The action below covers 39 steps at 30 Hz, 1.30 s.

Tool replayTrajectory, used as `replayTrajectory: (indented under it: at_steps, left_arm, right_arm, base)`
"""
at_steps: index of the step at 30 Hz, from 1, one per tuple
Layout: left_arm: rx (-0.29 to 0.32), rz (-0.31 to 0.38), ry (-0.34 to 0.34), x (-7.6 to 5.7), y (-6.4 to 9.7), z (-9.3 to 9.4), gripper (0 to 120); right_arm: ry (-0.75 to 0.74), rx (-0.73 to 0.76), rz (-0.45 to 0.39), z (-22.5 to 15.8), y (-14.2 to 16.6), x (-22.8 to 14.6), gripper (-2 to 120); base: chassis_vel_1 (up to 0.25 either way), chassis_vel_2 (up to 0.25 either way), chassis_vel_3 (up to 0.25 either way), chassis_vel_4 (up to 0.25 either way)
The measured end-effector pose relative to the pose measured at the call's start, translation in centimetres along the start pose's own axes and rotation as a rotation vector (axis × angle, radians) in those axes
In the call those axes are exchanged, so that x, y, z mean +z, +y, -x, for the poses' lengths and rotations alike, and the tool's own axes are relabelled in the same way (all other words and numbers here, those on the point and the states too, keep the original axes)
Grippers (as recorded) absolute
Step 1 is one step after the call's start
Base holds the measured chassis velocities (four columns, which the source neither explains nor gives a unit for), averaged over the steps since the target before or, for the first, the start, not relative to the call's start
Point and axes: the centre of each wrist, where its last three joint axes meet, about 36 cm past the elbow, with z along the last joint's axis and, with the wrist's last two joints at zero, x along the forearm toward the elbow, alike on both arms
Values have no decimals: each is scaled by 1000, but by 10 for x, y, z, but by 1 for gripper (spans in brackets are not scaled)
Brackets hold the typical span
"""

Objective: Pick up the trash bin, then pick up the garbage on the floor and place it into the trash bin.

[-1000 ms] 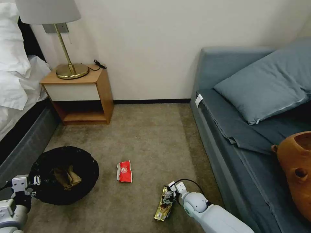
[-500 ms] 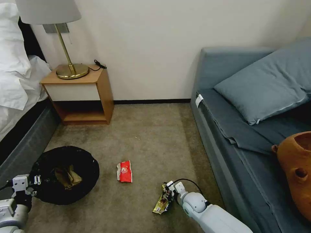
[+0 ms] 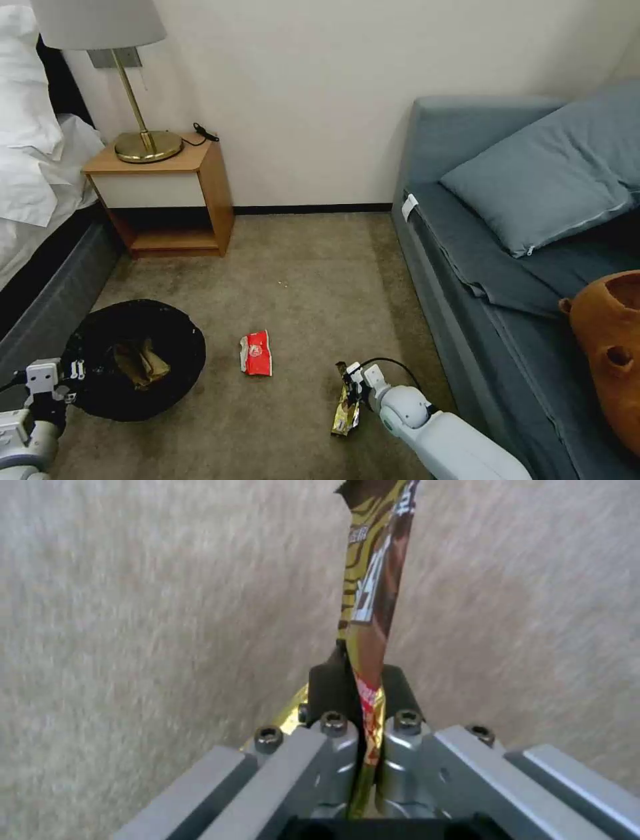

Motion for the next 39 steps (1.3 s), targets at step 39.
replayTrajectory:
  at_steps: [39]
  left_arm:
    - [82, -79, -42, -17, -67, 33, 4]
  right_arm:
    - [-637, -399, -128, -63, 128, -330, 0]
  base:
    - [0, 0, 0, 0]
